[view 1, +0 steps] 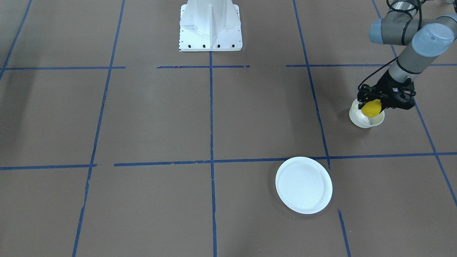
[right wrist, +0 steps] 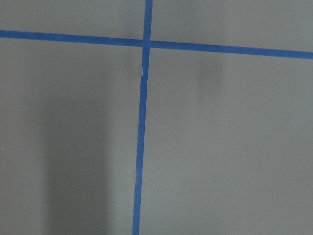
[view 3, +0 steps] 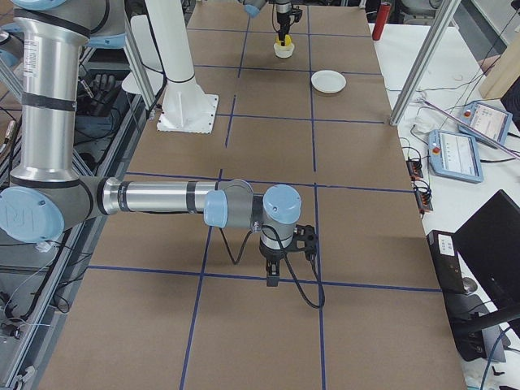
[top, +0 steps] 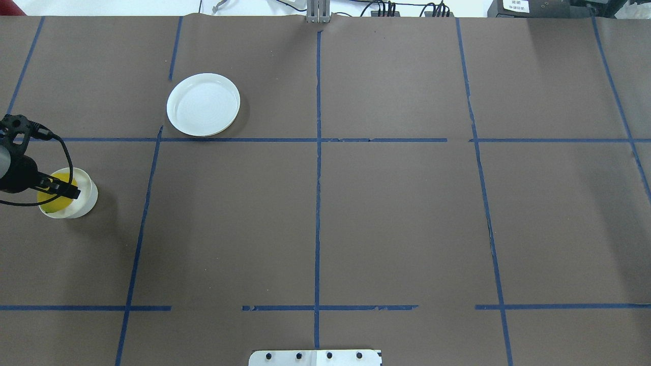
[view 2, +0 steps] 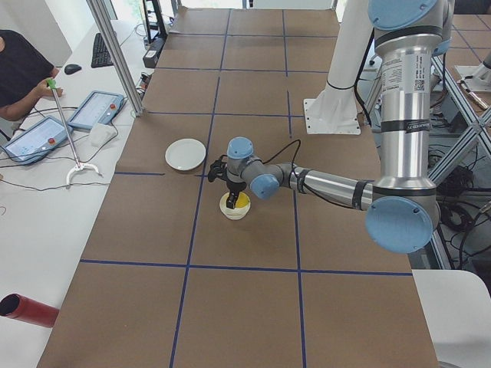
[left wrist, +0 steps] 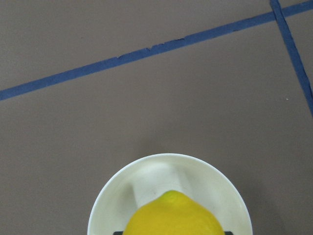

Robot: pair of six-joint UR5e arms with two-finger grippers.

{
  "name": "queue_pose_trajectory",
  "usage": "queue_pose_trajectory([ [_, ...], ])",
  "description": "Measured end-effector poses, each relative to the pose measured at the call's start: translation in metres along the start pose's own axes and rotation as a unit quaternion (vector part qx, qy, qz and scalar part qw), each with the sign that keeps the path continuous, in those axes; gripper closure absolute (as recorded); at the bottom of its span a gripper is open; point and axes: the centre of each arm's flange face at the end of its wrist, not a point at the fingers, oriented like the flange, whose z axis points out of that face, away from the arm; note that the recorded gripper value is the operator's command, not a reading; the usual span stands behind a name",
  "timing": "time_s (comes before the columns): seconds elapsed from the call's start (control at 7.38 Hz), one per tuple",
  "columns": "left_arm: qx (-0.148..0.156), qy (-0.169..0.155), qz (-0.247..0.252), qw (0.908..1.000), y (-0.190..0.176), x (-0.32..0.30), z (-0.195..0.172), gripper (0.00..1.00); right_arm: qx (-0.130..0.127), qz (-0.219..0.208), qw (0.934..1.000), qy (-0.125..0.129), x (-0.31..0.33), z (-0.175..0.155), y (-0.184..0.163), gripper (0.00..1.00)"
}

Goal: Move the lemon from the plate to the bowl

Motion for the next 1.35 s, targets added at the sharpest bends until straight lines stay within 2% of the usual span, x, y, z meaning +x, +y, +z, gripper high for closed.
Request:
queue_pose_trajectory([
  [0.14, 0.0, 0.001, 0.002, 1.0, -0.002, 0.001, 0.001, 0.16, 0.0, 0.0, 1.0, 0.0, 0.0, 0.0, 0.0, 0.0],
  [0.27, 0.0, 0.001, 0.004, 1.0, -0.003, 0.002, 0.002, 0.01, 0.0, 0.0, 1.0, 0.0, 0.0, 0.0, 0.0, 0.0],
  [0.68, -0.001, 0.0, 0.003, 1.0, -0.004, -0.002, 0.004, 0.01, 0.0, 0.0, 1.0, 0.0, 0.0, 0.0, 0.0, 0.0],
  [0.95, 0.016, -0.011, 0.026, 0.9995, -0.01, -0.037, -0.02, 0.01, 0.0, 0.0, 1.0, 0.0, 0.0, 0.0, 0.0, 0.0],
  [1.08, 0.028, -0.02, 0.042, 0.9985, -0.008, -0.081, -0.045, 0.01, 0.0, 0.0, 1.0, 0.0, 0.0, 0.0, 0.0, 0.0],
  [1.35, 0.038, -0.036, 0.051, 0.9973, 0.02, -0.205, -0.104, 0.01, 0.0, 0.0, 1.0, 0.0, 0.0, 0.0, 0.0, 0.0],
])
